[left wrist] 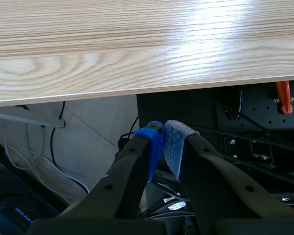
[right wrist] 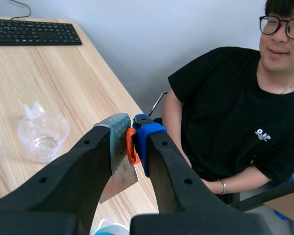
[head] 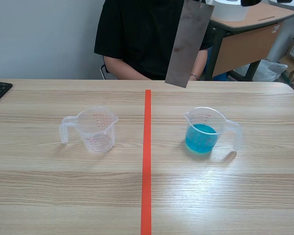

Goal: Do the redox reaction experiment.
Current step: 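Put the plate into the left beaker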

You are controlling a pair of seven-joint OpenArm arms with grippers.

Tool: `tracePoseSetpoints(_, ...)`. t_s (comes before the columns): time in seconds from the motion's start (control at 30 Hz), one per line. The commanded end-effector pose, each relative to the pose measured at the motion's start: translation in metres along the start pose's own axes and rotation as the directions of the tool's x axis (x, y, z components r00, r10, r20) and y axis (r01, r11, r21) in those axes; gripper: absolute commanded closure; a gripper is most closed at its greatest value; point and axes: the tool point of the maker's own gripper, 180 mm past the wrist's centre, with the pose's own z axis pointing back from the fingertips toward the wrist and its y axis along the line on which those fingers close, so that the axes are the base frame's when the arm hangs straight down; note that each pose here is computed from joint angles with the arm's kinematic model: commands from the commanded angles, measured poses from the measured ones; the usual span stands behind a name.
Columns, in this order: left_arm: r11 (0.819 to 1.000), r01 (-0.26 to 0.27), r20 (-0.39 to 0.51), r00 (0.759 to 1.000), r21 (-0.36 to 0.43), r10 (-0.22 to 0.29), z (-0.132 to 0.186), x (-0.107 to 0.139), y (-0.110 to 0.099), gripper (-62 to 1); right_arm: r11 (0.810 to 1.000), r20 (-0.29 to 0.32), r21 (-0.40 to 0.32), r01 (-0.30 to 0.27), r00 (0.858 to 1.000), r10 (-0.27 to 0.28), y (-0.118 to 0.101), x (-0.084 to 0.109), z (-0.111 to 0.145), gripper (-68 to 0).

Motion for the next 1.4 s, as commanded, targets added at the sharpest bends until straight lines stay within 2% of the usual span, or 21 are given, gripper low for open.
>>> tracePoseSetpoints(0.0,1.000,-0.001,0.012,1.000,-0.012,0.001,0.001,0.003,-0.002,-4.9,1.000,0.040,-0.002,-0.015,0.999,0.015,-0.001,0.012,-0.005,-1.7)
tracePoseSetpoints(0.4,1.000,-0.001,0.012,1.000,-0.012,0.001,0.001,0.003,-0.002,-4.9,0.993,0.080,0.107,-0.054,0.996,0.046,0.035,0.031,-0.059,-1.7)
tracePoseSetpoints(0.83,1.000,-0.001,0.012,1.000,-0.012,0.001,0.001,0.003,-0.002,-4.9,0.976,0.107,0.212,-0.046,0.994,0.023,0.073,0.049,-0.114,-1.7)
tracePoseSetpoints(1.0,1.000,0.001,0.026,1.000,-0.011,-0.001,-0.003,0.007,-0.002,-4.9,0.968,0.108,0.249,-0.029,0.994,0.002,0.089,0.052,-0.130,-1.7)
tracePoseSetpoints(1.37,1.000,0.003,0.002,1.000,-0.011,-0.003,-0.007,0.005,-0.001,-4.9,0.951,0.080,0.310,-0.016,0.997,-0.009,0.118,0.046,-0.151,-1.7)
